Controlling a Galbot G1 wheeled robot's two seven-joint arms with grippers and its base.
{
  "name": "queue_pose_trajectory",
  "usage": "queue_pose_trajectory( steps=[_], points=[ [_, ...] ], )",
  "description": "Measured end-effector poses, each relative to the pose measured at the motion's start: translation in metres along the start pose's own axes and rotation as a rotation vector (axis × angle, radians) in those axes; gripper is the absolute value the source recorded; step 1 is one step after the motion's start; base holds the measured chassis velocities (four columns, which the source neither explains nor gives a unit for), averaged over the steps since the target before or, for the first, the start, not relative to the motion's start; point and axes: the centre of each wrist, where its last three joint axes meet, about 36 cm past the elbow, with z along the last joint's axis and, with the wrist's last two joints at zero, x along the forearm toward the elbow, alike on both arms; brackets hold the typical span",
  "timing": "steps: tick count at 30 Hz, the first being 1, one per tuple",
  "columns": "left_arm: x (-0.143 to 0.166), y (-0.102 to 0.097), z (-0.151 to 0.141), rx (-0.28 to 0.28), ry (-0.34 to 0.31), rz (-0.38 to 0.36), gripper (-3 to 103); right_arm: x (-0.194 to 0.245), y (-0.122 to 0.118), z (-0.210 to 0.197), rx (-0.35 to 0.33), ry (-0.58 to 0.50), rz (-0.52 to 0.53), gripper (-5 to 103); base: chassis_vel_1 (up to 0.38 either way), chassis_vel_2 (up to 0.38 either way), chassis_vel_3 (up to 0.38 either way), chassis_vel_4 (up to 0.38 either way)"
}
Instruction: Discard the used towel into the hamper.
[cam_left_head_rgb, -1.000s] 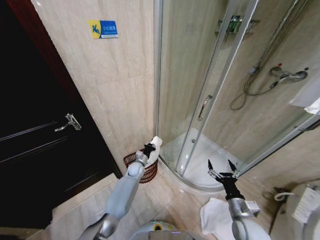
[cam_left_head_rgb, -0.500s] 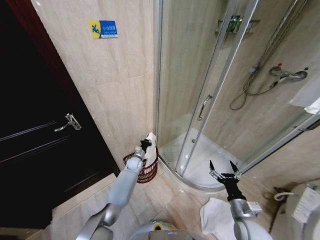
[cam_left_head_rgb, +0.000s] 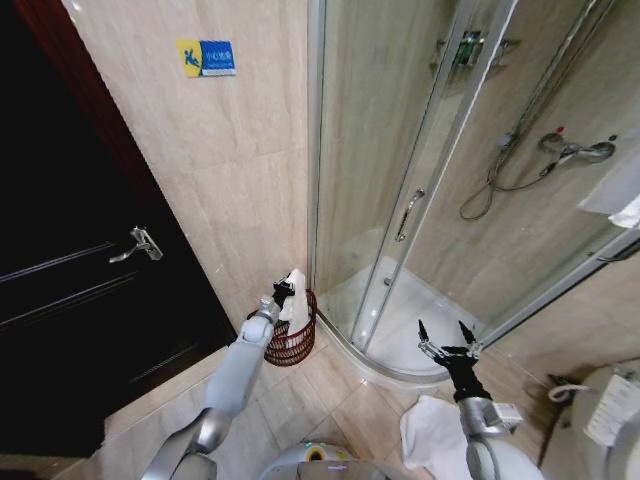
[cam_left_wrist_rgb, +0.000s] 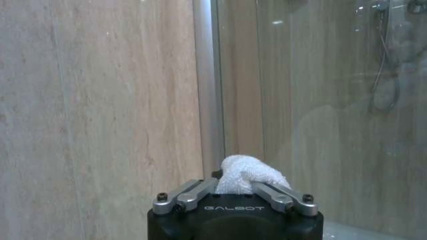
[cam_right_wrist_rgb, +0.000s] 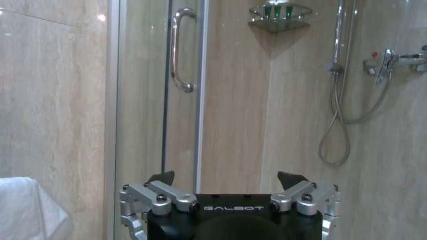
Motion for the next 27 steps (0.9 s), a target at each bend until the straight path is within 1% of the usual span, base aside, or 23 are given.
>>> queue_pose_trajectory(
  steps=[1,2,6,8,10,11,14,15,16,17,18,19,20,21,22,23,24,25,26,27],
  points=[
    [0.001,0.0,0.001,-0.001,0.0,0.002,4,-0.001,0.001,0.0,0.001,-0.002,-0.002,100,0.0,0.0,0.0,0.0],
    [0.001,0.0,0.001,-0.001,0.0,0.002,4,-0.001,0.001,0.0,0.001,-0.002,-0.002,100,0.0,0.0,0.0,0.0],
    [0.003,-0.002,0.004,-0.003,0.008,0.007,26,-0.004,0.003,-0.001,0.006,-0.004,-0.003,100,0.0,0.0,0.0,0.0],
    [0.004,-0.002,0.005,-0.004,0.011,0.007,26,-0.004,0.003,-0.002,0.007,-0.003,-0.004,100,0.0,0.0,0.0,0.0],
    [0.006,0.0,0.007,-0.006,0.018,0.006,36,-0.004,0.003,-0.002,0.008,-0.002,-0.005,100,0.0,0.0,0.0,0.0],
    [0.006,0.0,0.007,-0.006,0.018,0.006,36,-0.004,0.003,-0.002,0.008,-0.002,-0.005,100,0.0,0.0,0.0,0.0],
    [0.009,0.004,0.007,-0.009,0.037,0.004,53,-0.004,0.003,-0.002,0.011,-0.001,-0.007,100,0.0,0.0,0.0,0.0],
    [0.009,0.004,0.007,-0.009,0.037,0.004,53,-0.004,0.003,-0.002,0.011,-0.001,-0.007,100,0.0,0.0,0.0,0.0],
    [0.012,0.006,0.005,-0.013,0.059,0.013,58,-0.004,0.004,-0.002,0.01,-0.001,-0.008,100,0.0,0.0,0.0,0.0],
    [0.016,0.009,0.002,-0.024,0.098,0.023,64,-0.004,0.004,-0.002,0.011,-0.001,-0.008,100,0.0,0.0,0.0,0.0],
    [0.019,0.011,0.0,-0.032,0.132,0.026,64,-0.004,0.005,-0.002,0.011,-0.001,-0.008,100,0.0,0.0,0.0,0.0],
    [0.023,0.013,-0.001,-0.043,0.182,0.028,69,-0.004,0.005,-0.002,0.011,-0.001,-0.008,100,0.0,0.0,0.0,0.0],
    [0.023,0.013,-0.001,-0.043,0.182,0.028,69,-0.004,0.005,-0.002,0.011,-0.001,-0.008,100,0.0,0.0,0.0,0.0],
    [0.025,0.015,-0.001,-0.049,0.207,0.025,74,-0.004,0.005,-0.002,0.011,0.0,-0.008,100,0.0,0.0,0.0,0.0],
    [0.026,0.015,-0.001,-0.056,0.228,0.015,74,-0.004,0.005,-0.002,0.011,0.0,-0.008,100,0.0,0.0,0.0,0.0],
    [0.027,0.015,-0.002,-0.068,0.268,-0.018,85,-0.003,0.005,-0.001,0.01,0.003,-0.008,100,0.0,0.0,0.0,0.0],
    [0.028,0.015,-0.003,-0.074,0.293,-0.036,90,-0.002,0.006,0.0,0.009,0.005,-0.008,100,0.0,0.0,0.0,0.0],
    [0.028,0.015,-0.003,-0.074,0.293,-0.036,90,-0.002,0.006,0.0,0.009,0.005,-0.008,100,0.0,0.0,0.0,0.0],
    [0.03,0.016,-0.005,-0.082,0.327,-0.044,90,-0.001,0.006,0.0,0.008,0.008,-0.008,100,0.0,0.0,0.0,0.0],
    [0.032,0.019,-0.008,-0.096,0.352,-0.03,95,-0.001,0.006,0.0,0.008,0.009,-0.008,100,0.0,0.0,0.0,0.0]
  ],
)
